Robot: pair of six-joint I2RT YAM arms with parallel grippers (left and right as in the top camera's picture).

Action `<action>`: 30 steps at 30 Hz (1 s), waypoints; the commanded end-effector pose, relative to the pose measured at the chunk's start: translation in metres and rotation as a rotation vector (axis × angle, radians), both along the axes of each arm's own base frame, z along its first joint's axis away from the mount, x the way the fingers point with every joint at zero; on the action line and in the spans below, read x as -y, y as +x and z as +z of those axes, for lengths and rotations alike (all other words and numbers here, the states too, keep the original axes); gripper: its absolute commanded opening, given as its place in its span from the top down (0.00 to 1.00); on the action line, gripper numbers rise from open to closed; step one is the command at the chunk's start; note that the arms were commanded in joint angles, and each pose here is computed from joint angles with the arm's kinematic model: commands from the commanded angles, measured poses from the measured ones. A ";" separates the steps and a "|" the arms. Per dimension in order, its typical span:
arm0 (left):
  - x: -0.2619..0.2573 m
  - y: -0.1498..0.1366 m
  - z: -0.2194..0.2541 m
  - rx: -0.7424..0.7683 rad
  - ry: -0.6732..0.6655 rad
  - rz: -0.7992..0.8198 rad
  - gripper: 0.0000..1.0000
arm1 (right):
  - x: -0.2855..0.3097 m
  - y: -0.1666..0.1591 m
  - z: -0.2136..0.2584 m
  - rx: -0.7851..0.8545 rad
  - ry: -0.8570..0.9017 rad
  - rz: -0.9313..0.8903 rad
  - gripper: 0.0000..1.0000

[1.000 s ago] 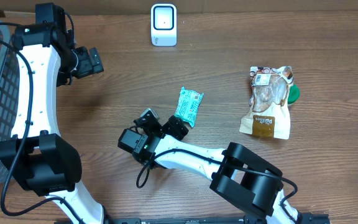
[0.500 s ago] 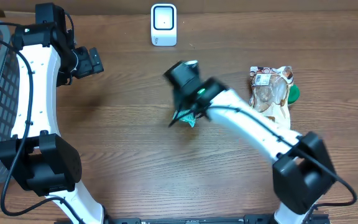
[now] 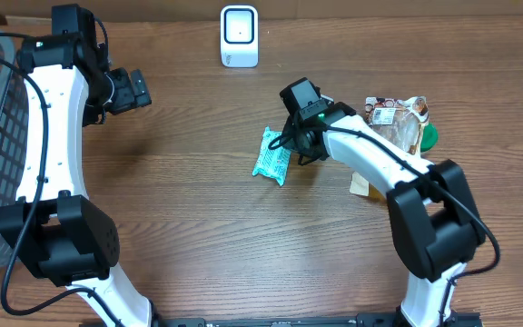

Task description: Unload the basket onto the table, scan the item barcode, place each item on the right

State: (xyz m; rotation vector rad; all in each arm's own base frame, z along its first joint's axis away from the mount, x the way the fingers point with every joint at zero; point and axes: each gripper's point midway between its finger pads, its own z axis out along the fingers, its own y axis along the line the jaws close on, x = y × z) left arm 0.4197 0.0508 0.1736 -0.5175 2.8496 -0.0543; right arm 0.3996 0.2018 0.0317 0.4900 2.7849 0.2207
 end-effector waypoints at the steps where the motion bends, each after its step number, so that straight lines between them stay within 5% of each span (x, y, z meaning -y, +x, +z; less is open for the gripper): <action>1: 0.002 0.004 0.006 0.019 0.014 -0.025 0.01 | 0.001 0.000 -0.023 -0.020 -0.026 -0.025 0.83; 10: 0.002 0.004 0.006 0.019 0.014 -0.025 0.00 | -0.005 0.008 -0.033 0.005 -0.029 0.027 0.80; 19: 0.002 0.004 0.006 0.019 0.014 -0.025 0.00 | -0.091 -0.008 -0.016 0.074 0.190 0.500 0.72; 27: 0.002 0.004 0.006 0.019 0.014 -0.025 0.00 | -0.151 -0.069 -0.015 0.098 0.178 0.917 0.48; 30: 0.002 0.004 0.006 0.019 0.014 -0.025 0.00 | -0.156 -0.069 -0.008 0.101 0.180 0.918 0.41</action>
